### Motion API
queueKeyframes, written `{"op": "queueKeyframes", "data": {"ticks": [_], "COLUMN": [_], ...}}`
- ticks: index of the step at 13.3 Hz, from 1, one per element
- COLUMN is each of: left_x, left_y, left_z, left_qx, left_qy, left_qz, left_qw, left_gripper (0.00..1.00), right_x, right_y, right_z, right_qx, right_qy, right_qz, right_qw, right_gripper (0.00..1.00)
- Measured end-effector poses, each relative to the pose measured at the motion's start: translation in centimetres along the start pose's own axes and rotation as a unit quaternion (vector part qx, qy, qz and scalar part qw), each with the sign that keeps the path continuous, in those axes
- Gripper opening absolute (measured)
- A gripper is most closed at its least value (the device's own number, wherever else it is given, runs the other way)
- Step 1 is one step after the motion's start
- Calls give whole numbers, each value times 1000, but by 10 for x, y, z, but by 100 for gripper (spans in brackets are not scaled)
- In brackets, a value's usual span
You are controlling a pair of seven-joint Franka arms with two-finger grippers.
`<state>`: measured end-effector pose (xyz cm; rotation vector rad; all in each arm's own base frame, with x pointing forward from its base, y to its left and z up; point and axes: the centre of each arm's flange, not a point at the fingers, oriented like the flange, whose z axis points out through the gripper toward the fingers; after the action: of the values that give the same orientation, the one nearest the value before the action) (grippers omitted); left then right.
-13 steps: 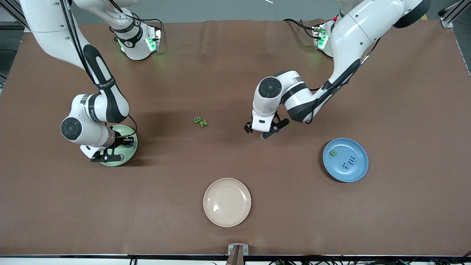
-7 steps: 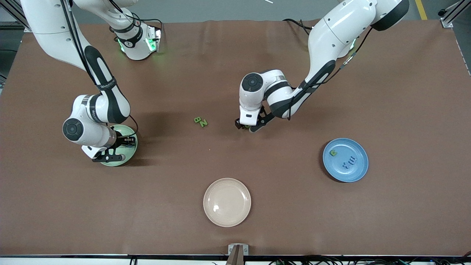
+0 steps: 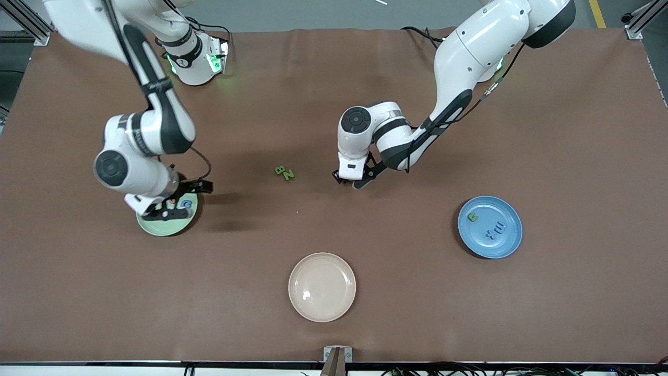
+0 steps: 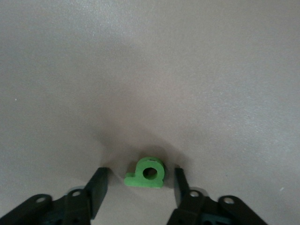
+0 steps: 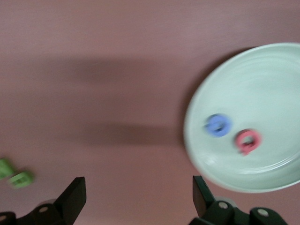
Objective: Sort upper and lower case letters into plates
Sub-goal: 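Grasp another green letter with the left gripper while the right gripper reaches, then drop the green letter onto the blue plate while the right gripper grasps N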
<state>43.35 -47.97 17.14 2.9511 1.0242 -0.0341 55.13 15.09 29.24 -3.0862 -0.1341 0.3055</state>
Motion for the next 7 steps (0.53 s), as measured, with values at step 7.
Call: {"op": "queueKeyframes", "data": {"ticks": [7], "left_x": [26], "left_y": [5], "left_z": [-11], "left_qx": [-6], "left_qy": [20], "left_qz": [-8], "left_qw": [1000], "left_gripper": [36], "right_x": [-39], "right_y": [-160], "right_z": [15], "right_qx": [-14], "right_qy": [46], "right_qz": [-116], "right_qw": [992], "right_gripper": [100]}}
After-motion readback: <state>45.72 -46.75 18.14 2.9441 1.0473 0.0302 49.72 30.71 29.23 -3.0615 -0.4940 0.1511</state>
